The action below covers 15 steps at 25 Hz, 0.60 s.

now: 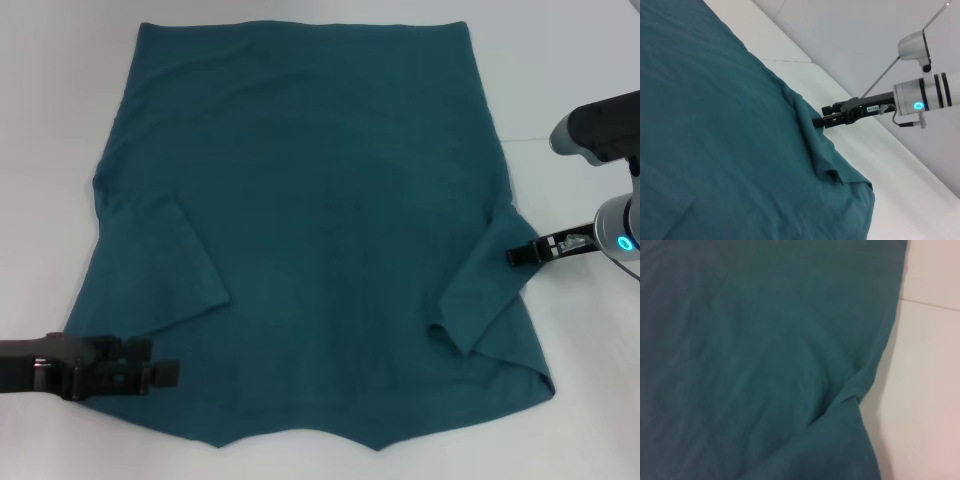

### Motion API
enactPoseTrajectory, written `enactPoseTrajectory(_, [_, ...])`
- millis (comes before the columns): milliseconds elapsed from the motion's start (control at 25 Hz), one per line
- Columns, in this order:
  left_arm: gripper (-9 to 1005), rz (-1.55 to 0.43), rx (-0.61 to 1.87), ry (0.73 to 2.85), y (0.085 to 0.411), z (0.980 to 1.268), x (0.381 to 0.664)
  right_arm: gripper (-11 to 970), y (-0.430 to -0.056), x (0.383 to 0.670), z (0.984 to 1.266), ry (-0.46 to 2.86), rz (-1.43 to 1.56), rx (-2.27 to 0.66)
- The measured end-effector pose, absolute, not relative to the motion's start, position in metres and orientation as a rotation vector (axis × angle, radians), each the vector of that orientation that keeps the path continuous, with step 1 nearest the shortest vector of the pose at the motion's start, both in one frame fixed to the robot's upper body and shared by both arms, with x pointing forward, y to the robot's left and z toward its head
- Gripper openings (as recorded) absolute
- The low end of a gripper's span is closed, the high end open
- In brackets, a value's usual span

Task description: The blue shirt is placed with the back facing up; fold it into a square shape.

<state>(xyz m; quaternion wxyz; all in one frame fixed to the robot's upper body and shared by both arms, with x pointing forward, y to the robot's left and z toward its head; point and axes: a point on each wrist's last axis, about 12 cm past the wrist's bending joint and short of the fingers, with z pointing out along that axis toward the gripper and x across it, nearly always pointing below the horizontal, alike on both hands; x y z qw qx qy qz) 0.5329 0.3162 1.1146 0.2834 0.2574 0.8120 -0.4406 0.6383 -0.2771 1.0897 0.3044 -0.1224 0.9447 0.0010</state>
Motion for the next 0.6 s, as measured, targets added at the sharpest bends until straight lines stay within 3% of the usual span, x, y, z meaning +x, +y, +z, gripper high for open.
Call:
enactPoseTrajectory(280, [847, -1.180, 0.688, 2.174, 0.3161, 1.1147, 0.5331, 787, -0.2715, 0.6390, 1.0832, 2.499, 0.023, -0.349])
enactPoseTrajectory(600, [848, -1.180, 0.684, 2.173, 0.3166, 1.1146, 0.5328, 620, -0.2710, 0.6393, 1.0818, 2.492, 0.028, -0.343])
